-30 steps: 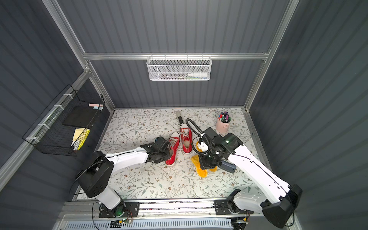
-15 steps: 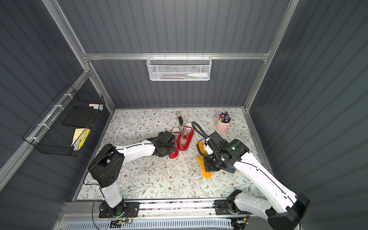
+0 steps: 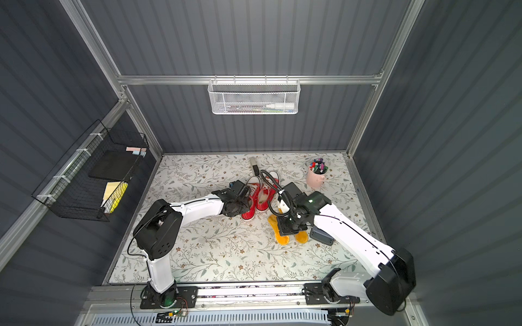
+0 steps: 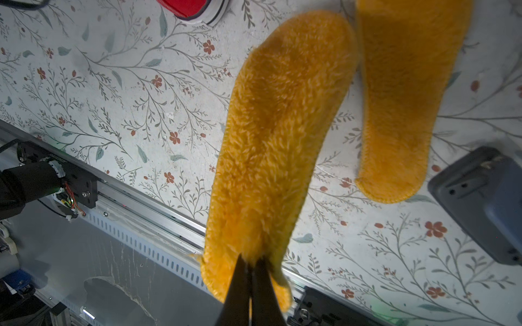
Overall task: Remove the insole from the shoe
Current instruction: Place the insole at the center of the board, then move the shoe to the center of the board.
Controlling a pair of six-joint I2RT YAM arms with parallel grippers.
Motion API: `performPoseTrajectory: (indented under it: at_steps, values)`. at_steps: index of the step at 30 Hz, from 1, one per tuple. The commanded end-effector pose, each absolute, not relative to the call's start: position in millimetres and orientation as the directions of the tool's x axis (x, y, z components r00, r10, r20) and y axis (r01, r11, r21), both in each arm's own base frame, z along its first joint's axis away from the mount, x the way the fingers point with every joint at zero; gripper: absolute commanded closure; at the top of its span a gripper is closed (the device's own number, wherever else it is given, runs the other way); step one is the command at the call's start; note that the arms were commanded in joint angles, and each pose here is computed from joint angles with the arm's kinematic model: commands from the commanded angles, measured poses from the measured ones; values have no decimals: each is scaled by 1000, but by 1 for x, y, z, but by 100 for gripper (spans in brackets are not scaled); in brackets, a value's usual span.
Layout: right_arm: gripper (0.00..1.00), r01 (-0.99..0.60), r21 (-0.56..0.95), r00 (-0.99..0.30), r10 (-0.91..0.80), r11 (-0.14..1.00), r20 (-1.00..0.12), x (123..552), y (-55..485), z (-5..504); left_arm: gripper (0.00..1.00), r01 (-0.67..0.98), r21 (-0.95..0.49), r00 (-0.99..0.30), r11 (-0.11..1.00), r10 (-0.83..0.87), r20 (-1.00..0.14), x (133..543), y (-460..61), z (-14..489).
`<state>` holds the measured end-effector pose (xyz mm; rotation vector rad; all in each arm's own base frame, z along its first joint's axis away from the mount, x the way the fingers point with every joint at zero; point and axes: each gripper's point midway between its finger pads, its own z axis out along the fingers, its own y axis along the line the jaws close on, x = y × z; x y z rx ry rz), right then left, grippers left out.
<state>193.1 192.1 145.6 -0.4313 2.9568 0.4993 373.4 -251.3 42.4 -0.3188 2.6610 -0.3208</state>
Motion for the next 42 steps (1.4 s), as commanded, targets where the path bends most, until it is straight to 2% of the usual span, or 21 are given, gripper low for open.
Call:
performPoseTrajectory:
  at_steps: [1, 6, 10, 15, 19, 22, 25, 30, 32, 34, 42]
  values:
    - [100, -336, 312, -942, -315, 889, -117, 198, 201, 124, 86, -136, -328, -849, 935, -281, -448, 397, -262, 40]
    - [96, -255, 196, -966, -259, 947, -4, 195, 180, 77, 71, -126, -311, -845, 942, -266, -465, 393, -256, 46]
    - [87, -207, 127, -976, -213, 970, 34, 195, 169, 61, 61, -115, -300, -838, 947, -255, -483, 392, -252, 55]
    - [71, -166, 109, -983, -173, 980, 59, 198, 168, 52, 51, -115, -304, -833, 946, -258, -489, 386, -247, 66]
    - [50, -135, 133, -989, -142, 982, 46, 201, 171, 55, 45, -126, -317, -825, 940, -277, -493, 377, -240, 79]
    - [42, -108, 121, -993, -112, 987, 29, 200, 163, 68, 43, -130, -316, -818, 940, -282, -502, 370, -232, 92]
    - [38, -82, 156, -995, -71, 984, -70, 212, 163, 95, 40, -127, -313, -817, 941, -278, -505, 365, -225, 103]
    - [39, -11, 300, -957, 77, 954, -281, 280, 202, 127, 34, -84, -345, -855, 935, -245, -456, 361, -235, 98]
    - [39, 55, 312, -955, 140, 949, -260, 304, 214, 132, 29, -59, -372, -876, 926, -227, -426, 362, -245, 92]
    - [38, 69, 295, -968, 135, 953, -210, 320, 225, 130, 27, -57, -385, -892, 921, -220, -394, 362, -251, 82]
    - [37, 90, 257, -970, 144, 962, -199, 379, 239, 91, 32, -107, -390, -890, 915, -262, -372, 386, -255, 56]
